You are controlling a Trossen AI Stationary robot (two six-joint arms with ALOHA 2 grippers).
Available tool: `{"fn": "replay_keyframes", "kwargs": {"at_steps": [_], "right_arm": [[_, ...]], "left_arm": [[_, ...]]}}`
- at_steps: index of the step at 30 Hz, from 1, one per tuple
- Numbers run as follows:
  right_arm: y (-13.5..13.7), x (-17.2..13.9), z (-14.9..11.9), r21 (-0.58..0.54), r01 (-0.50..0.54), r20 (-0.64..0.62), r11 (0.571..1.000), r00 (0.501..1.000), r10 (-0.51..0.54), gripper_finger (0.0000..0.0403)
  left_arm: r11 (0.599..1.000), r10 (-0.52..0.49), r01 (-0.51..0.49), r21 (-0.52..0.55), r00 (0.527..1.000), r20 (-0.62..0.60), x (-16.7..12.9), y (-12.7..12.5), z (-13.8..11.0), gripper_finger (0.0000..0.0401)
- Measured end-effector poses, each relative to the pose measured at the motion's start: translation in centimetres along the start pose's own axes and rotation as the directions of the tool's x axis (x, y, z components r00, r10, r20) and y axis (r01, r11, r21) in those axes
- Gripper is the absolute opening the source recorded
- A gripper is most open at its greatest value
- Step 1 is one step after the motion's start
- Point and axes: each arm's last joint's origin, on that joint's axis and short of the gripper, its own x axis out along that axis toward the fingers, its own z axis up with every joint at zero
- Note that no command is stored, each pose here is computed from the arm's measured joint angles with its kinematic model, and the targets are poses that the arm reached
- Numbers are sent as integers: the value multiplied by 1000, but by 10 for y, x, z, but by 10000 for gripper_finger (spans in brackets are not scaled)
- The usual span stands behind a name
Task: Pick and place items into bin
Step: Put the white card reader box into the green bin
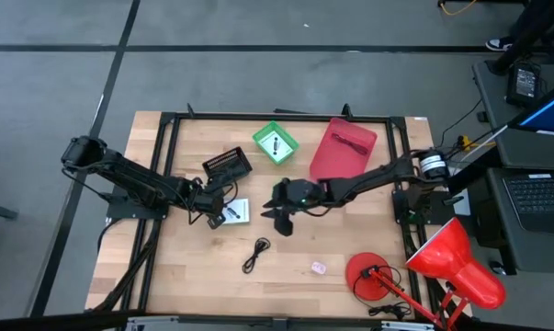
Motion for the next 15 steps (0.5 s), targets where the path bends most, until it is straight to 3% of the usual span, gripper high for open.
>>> {"fn": "replay_keyframes", "kwargs": {"at_steps": [7, 15], "right_arm": [[-3, 22, 3, 189, -57, -39, 980, 997, 66, 120], [-10, 48, -5, 292, -29, -71, 956, 996, 53, 120]], "left_arm": [[1000, 11, -12, 13, 1000, 17, 0, 0, 1, 2], [1000, 18, -19, 18, 999, 35, 0, -1, 0, 2]]}}
